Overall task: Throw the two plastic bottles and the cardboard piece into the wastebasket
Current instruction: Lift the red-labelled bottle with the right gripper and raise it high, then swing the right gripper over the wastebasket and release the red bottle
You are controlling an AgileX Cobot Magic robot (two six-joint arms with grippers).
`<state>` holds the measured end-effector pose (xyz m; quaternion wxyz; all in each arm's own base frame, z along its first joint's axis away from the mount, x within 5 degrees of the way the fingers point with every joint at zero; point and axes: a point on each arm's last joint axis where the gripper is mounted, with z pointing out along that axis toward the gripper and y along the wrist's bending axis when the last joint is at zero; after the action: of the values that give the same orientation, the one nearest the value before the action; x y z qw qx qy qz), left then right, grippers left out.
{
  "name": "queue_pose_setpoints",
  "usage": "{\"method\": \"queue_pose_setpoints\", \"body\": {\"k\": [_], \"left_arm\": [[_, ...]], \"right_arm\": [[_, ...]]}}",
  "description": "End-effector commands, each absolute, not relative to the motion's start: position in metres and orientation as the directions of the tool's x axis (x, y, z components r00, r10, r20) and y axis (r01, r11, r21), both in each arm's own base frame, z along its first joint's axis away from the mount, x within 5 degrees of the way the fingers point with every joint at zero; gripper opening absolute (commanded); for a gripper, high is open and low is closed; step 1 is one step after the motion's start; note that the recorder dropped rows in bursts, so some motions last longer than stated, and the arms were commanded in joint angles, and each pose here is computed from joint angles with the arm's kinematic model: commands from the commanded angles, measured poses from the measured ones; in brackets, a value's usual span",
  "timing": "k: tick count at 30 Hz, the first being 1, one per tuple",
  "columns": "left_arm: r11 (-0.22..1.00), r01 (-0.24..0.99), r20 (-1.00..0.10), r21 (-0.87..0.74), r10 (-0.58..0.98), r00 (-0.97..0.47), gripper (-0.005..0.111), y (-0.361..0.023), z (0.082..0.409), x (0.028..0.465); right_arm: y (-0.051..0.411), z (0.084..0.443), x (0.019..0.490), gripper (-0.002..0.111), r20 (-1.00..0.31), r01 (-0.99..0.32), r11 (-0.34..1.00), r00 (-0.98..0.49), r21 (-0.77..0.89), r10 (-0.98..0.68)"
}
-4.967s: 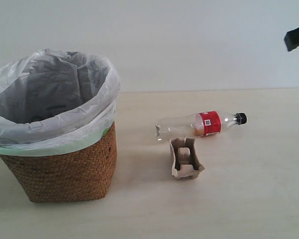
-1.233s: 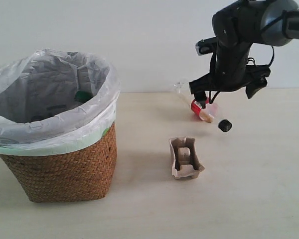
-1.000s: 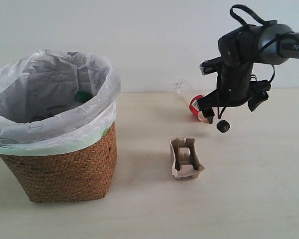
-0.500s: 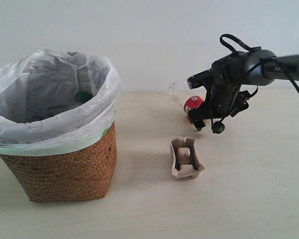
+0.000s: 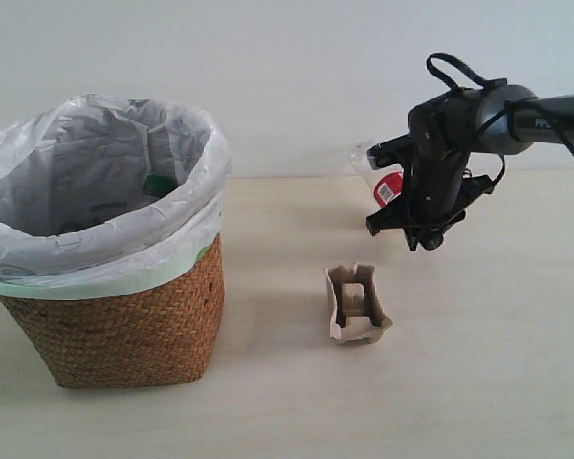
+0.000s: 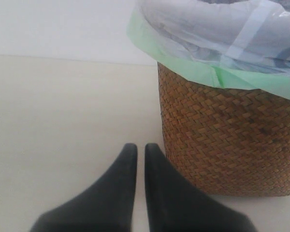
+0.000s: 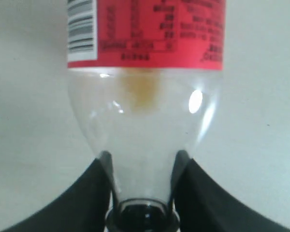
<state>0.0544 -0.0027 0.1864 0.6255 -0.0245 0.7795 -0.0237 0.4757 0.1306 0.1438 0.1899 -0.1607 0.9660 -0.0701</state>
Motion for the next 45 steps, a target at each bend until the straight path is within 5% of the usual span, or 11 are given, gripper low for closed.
{"method": "queue_pose_setpoints", "body": {"k": [1, 9, 22, 35, 40, 45], "left_arm": [[0.997, -0.014, -0.974, -0.074, -0.075, -0.214, 0.006, -0.002, 0.186, 0.054], [0.997, -0.014, -0.974, -0.074, -0.075, -0.214, 0.006, -0.002, 0.186, 0.054], [0.997, -0.014, -0.974, -0.074, -0.075, -0.214, 0.006, -0.002, 0.186, 0.054], [0.997, -0.014, -0.974, -0.074, -0.075, -0.214, 0.006, -0.002, 0.186, 0.054], [0.997, -0.014, -0.974, -0.074, -0.075, -0.214, 0.006, -0.002, 0.186, 0.054], [0.997, -0.014, -0.974, -0.074, -0.075, -0.214, 0.006, -0.002, 0.186, 0.054]], "right_arm": [[0.124, 0.212, 0.462, 0.000, -0.404, -0.234, 0.952, -0.865, -0.195, -0.296], [0.102, 0.320, 0.415, 0.000, -0.470, -0.151, 0.957, -0.845, -0.249, -0.256], [0.069, 0.404, 0.315, 0.000, -0.531, -0.142, 0.951, -0.802, -0.275, -0.273], [0.048, 0.402, 0.286, 0.000, -0.574, 0.065, 0.958, -0.811, -0.281, -0.113], [0.057, 0.376, 0.294, 0.000, -0.500, 0.036, 0.972, -0.862, -0.231, -0.087], [0.094, 0.351, 0.299, 0.000, -0.371, -0.085, 0.996, -0.926, 0.027, -0.069]]}}
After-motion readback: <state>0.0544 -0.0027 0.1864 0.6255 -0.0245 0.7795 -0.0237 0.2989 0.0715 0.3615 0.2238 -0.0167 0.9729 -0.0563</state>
